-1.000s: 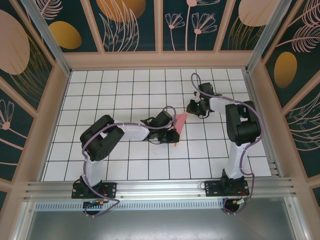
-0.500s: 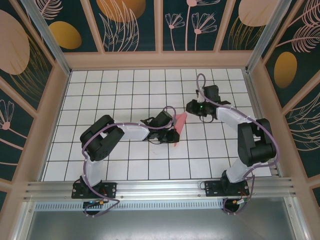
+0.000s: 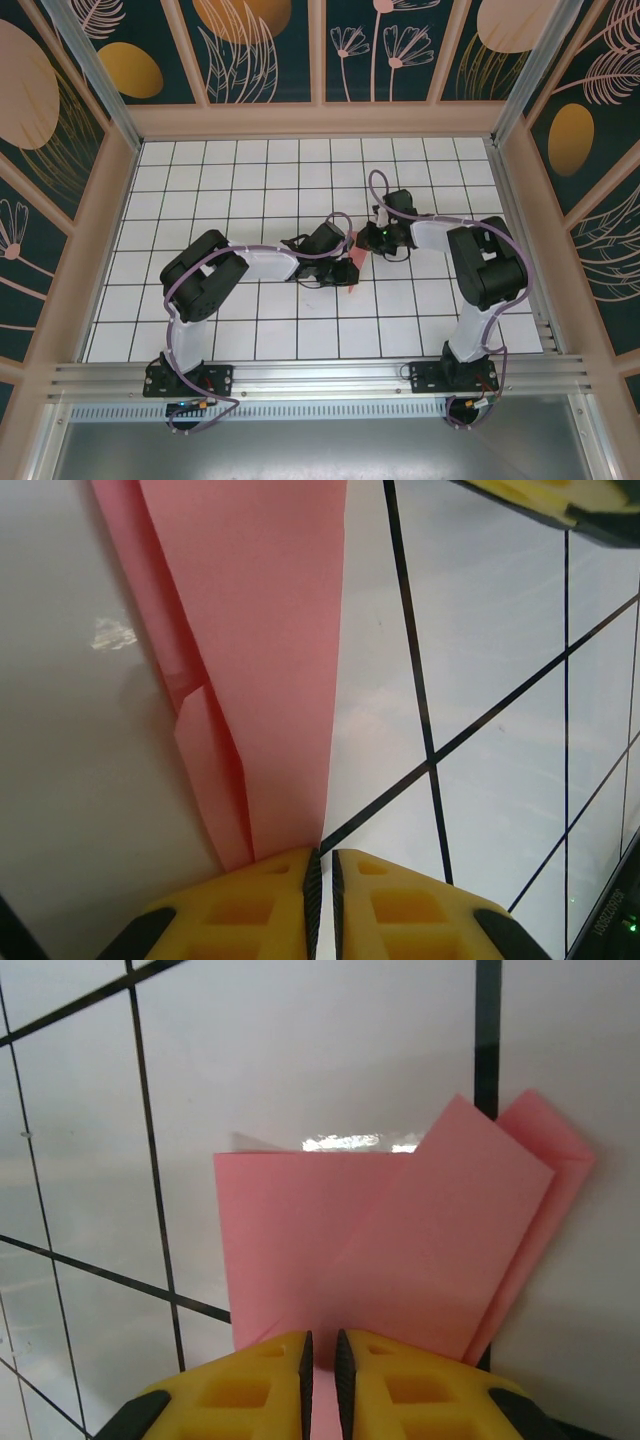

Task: Fold a paper plane with a square sheet of paper (fold left side to right side)
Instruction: Fold the wing for the fifth time at the center of the table.

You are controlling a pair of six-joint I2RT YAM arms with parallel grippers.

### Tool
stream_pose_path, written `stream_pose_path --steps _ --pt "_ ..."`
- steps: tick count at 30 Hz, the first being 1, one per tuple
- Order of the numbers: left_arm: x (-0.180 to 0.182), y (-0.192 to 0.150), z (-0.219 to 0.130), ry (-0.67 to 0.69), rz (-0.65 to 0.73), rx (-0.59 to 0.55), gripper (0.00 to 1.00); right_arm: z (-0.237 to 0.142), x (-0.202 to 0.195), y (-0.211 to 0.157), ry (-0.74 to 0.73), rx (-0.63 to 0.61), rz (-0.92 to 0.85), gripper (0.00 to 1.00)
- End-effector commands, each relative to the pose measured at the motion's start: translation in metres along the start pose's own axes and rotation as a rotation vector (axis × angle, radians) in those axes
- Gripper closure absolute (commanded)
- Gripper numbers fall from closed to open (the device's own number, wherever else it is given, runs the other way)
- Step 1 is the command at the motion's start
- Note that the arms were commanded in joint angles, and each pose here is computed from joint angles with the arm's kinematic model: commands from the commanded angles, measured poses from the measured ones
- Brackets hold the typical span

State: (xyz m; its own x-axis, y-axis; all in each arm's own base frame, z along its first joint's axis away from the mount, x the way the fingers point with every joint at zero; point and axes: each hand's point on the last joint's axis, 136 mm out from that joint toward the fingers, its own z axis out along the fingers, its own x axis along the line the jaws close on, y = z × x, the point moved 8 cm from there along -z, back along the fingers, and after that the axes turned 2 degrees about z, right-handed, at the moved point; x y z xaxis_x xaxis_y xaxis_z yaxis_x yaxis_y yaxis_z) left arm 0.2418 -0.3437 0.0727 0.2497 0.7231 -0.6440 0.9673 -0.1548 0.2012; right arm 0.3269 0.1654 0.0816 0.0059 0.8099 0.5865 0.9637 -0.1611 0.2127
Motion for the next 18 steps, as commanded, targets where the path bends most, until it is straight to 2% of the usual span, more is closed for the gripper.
stream_pose_path --steps 1,10,18 --pt "0.037 -0.052 0.01 0.172 -0.025 0.213 0.83 0.008 -0.013 -0.001 -0.085 0.005 0.013 0.81" --pt "0.038 -0.08 0.004 0.16 -0.012 0.27 0.83 0.009 -0.014 0.002 -0.101 -0.001 0.015 0.81" --pt "0.032 -0.09 0.001 0.14 0.019 0.294 0.83 0.009 -0.015 0.003 -0.111 -0.004 0.016 0.81"
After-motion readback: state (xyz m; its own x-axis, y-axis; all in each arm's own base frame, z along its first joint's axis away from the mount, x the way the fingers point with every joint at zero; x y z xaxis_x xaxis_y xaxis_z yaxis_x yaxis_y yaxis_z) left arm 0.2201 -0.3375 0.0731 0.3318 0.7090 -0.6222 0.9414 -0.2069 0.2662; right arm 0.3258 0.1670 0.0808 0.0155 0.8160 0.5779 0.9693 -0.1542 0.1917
